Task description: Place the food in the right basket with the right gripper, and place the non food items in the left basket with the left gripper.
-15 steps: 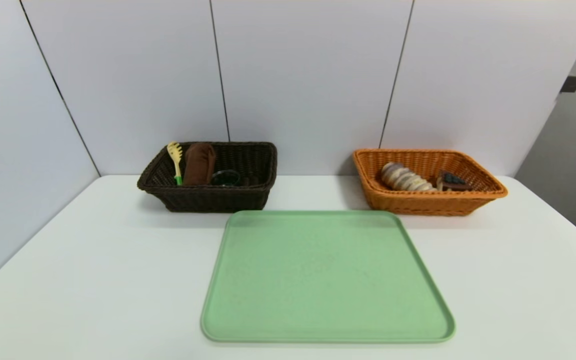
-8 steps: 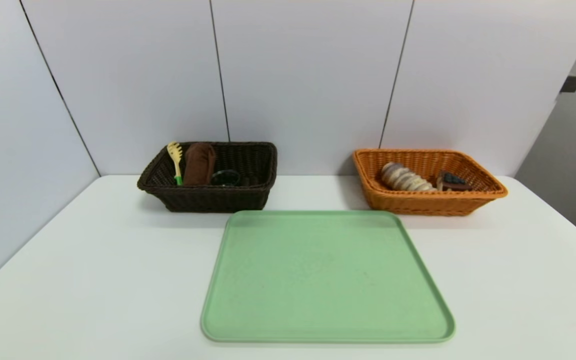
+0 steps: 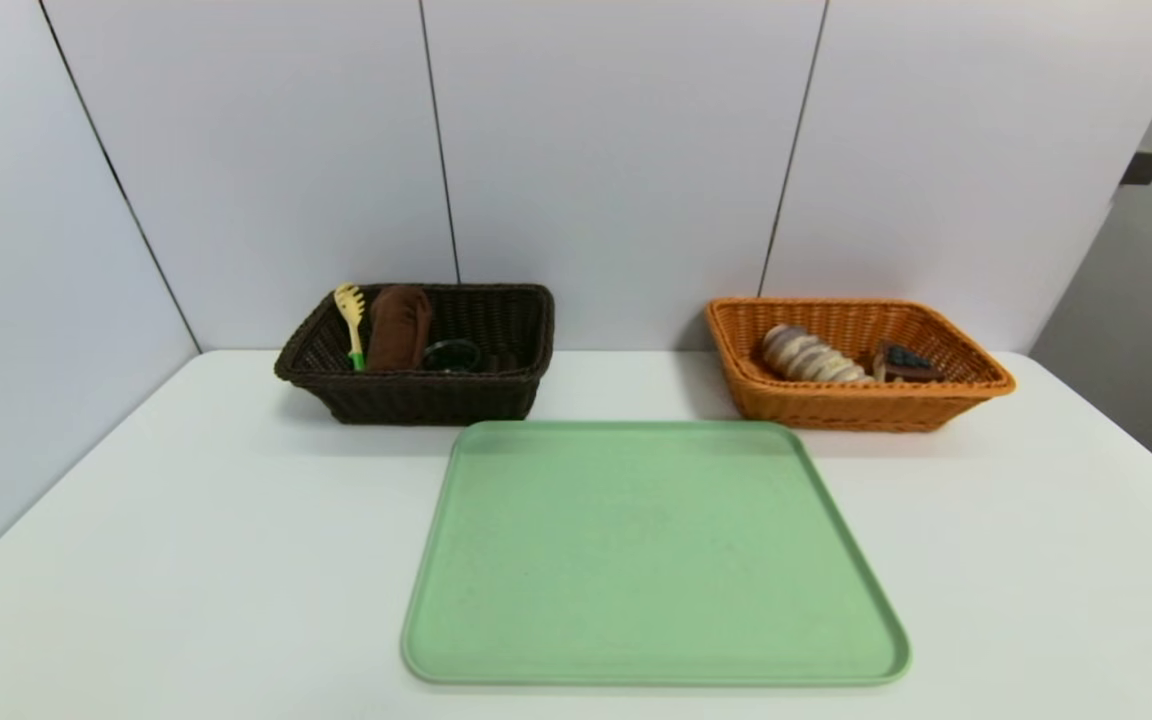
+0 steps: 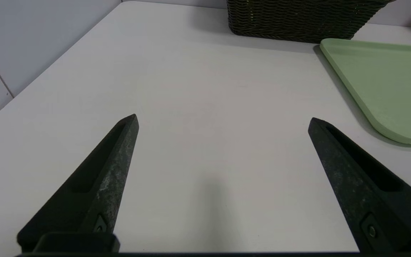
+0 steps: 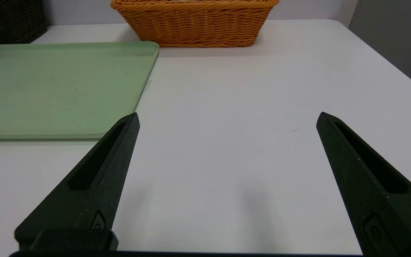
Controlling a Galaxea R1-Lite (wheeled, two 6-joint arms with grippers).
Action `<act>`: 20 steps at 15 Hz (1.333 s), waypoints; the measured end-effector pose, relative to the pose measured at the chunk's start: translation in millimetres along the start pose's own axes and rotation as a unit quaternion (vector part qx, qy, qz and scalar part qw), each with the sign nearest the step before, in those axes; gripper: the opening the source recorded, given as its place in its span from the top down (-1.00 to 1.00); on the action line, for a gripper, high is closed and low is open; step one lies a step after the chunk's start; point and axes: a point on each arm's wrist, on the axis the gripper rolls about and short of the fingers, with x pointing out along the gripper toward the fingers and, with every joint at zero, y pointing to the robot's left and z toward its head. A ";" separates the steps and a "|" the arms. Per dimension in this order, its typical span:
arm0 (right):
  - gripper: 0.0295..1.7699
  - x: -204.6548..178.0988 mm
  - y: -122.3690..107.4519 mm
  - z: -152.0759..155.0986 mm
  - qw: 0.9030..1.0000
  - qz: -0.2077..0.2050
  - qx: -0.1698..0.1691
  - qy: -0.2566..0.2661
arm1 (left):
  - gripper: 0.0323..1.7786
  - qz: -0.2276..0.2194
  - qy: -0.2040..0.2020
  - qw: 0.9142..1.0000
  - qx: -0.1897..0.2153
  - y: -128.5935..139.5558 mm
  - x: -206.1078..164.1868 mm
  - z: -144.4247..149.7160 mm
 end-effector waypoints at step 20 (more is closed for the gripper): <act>-0.93 0.0 0.0 0.0 1.000 0.000 0.000 0.000 | -0.90 0.000 0.000 1.000 0.000 0.0 0.0 0.0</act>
